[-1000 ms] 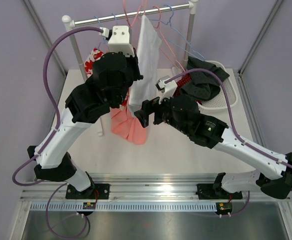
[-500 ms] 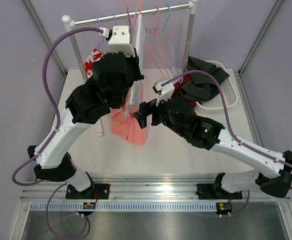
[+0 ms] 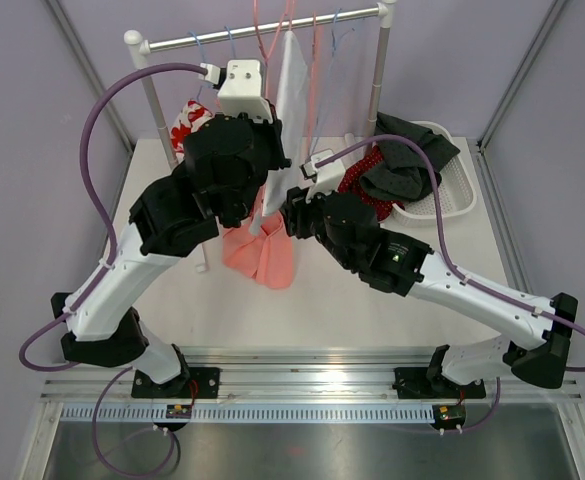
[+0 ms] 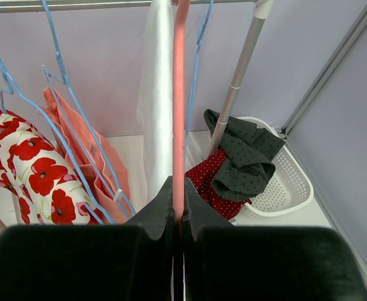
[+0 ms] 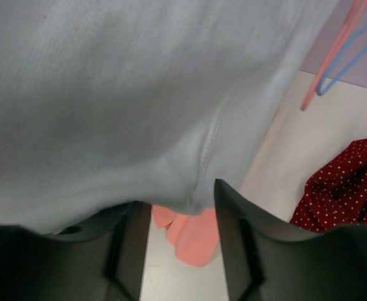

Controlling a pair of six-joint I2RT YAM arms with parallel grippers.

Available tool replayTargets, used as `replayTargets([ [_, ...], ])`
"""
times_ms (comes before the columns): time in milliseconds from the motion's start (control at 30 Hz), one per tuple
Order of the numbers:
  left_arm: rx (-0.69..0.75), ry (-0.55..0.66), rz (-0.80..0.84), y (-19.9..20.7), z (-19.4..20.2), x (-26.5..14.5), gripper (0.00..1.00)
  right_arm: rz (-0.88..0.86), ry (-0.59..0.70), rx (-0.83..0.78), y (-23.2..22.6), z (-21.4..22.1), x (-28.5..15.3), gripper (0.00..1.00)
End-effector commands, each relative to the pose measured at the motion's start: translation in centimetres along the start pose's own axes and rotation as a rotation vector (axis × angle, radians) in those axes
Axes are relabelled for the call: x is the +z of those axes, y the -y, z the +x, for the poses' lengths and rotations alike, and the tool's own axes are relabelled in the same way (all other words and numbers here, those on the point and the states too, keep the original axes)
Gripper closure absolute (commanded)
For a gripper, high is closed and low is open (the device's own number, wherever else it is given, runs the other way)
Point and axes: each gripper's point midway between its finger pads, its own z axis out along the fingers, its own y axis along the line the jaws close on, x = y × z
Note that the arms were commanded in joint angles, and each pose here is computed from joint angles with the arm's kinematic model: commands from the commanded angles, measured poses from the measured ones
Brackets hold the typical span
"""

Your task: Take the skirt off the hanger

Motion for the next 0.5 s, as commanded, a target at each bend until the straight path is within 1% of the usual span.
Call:
replayTargets([
  [0, -0.115, 0.094, -0.004, -0.9, -3.5, -1.5, 1.00, 0.014, 0.096, 0.028, -0.4, -3.1, 0.3, 0.53],
  [67, -0.120, 0.094, -0.004, -1.0, -3.5, -1.7, 1.00, -0.002, 0.105, 0.035, -0.8, -3.2, 0.5, 0.57],
  [100, -0.118, 0.091, -0.005, -1.0, -3.3, -1.6, 1.00, -0.013, 0.104, 0.033, -1.0, -3.1, 0.5, 0.67],
  [133, -0.119, 0.091, -0.003, -1.0, -3.2, -1.7, 1.00, -0.020, 0.117, 0.038, -1.2, -3.3, 0.6, 0.72],
  [167, -0.124, 0.093, -0.001, -1.1, -3.3, -1.9, 1.00, -0.021, 0.121, 0.041, -1.1, -3.2, 0.5, 0.81],
  [200, -0.120, 0.090, -0.005, -1.2, -3.1, -1.8, 1.00, -0.025, 0.126, 0.040, -1.1, -3.2, 0.5, 0.92],
  [233, -0.123, 0.091, -0.004, -1.2, -3.1, -1.9, 1.00, -0.031, 0.144, 0.049, -1.2, -3.7, 0.3, 0.98],
  [267, -0.128, 0.094, -0.005, -1.4, -3.3, -2.0, 1.00, -0.029, 0.143, 0.049, -1.1, -3.5, 0.4, 1.00],
  [333, -0.126, 0.090, -0.006, -1.5, -3.1, -2.1, 1.00, -0.028, 0.158, 0.057, -0.9, -3.8, 0.1, 1.00],
  [400, -0.128, 0.092, -0.010, -1.8, -3.1, -2.3, 1.00, 0.001, 0.154, 0.054, -0.1, -3.2, -0.3, 1.00],
  [433, -0.118, 0.090, -0.016, -1.9, -2.9, -2.3, 1.00, 0.013, 0.204, 0.089, 0.5, -4.6, -1.1, 1.00],
  [467, -0.114, 0.091, -0.022, -2.1, -3.0, -2.4, 1.00, 0.046, 0.196, 0.086, 1.4, -3.6, -1.4, 1.00],
])
